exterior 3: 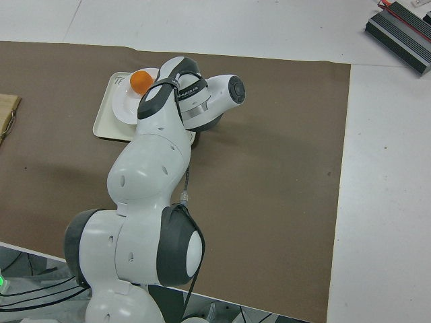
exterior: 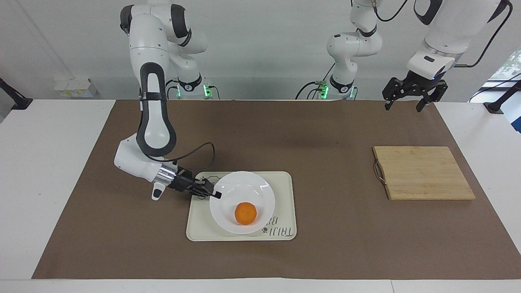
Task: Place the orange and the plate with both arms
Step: 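Slide the plate with the right gripper onto the cream tray, then open the right gripper and release the plate rim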
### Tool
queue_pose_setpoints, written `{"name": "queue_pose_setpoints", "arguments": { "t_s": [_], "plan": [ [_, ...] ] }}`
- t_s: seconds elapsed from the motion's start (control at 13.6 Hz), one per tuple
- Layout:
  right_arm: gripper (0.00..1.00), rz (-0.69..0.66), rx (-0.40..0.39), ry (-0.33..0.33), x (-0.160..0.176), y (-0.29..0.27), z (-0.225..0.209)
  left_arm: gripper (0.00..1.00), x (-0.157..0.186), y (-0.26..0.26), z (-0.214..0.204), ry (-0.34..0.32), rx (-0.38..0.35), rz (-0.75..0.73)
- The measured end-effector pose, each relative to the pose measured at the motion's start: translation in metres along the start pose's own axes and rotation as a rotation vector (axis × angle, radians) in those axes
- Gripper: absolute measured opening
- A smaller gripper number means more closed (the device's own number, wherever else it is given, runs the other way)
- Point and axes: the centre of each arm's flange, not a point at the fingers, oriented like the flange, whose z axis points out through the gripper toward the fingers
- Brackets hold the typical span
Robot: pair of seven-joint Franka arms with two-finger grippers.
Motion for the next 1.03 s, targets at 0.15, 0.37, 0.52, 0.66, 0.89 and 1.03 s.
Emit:
{"name": "queue_pose_setpoints", "arguments": {
  "t_s": [0.15, 0.37, 0.52, 0.66, 0.89, 1.03],
  "plan": [
    [0.07, -0.012, -0.003, -0.007, -0.002, -0.003, 0.007, 1.00, 0.000, 0.000, -0.001, 0.002, -0.004, -0.001],
    [0.07, -0.021, -0.028, -0.015, -0.002, 0.008, 0.004, 1.00, 0.005, 0.000, -0.002, 0.007, -0.015, -0.001],
    [0.07, -0.021, -0.039, -0.023, -0.004, 0.017, 0.002, 1.00, 0.012, -0.002, 0.009, -0.011, -0.019, -0.003],
    [0.07, -0.019, -0.038, -0.025, -0.004, 0.021, 0.000, 1.00, 0.021, -0.005, 0.025, -0.034, -0.018, -0.006],
    [0.07, -0.010, -0.041, -0.032, -0.007, 0.025, 0.002, 1.00, 0.030, -0.013, 0.036, -0.035, -0.007, -0.015],
    [0.27, 0.000, -0.041, -0.036, -0.009, 0.027, 0.004, 1.00, 0.032, -0.015, 0.035, -0.017, -0.006, -0.017]
  ]
}}
